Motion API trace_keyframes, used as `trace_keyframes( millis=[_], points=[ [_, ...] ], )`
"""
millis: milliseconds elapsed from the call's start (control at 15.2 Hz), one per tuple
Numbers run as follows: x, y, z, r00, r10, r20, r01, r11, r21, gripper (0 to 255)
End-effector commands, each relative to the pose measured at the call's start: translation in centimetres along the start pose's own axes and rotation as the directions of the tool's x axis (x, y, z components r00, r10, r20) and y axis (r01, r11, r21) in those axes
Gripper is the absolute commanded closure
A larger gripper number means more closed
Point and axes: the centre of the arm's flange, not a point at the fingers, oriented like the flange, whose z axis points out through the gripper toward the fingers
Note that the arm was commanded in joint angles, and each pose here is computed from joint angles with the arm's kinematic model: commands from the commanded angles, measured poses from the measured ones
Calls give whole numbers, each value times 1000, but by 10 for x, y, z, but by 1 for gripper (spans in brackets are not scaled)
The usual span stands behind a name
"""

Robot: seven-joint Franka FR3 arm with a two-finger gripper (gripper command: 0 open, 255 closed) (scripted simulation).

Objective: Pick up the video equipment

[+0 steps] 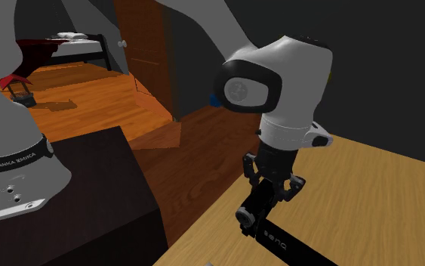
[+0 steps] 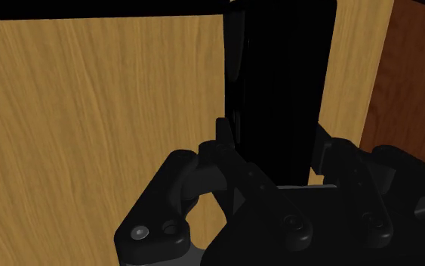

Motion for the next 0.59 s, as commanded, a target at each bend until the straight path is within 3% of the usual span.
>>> trace_keyframes(
  millis=[0, 528],
  points=[
    [0, 0, -10, 1000, 0, 0, 0, 1000, 0, 255],
    [-1, -2, -52, 1000, 0, 0, 0, 1000, 0, 255]
  ],
)
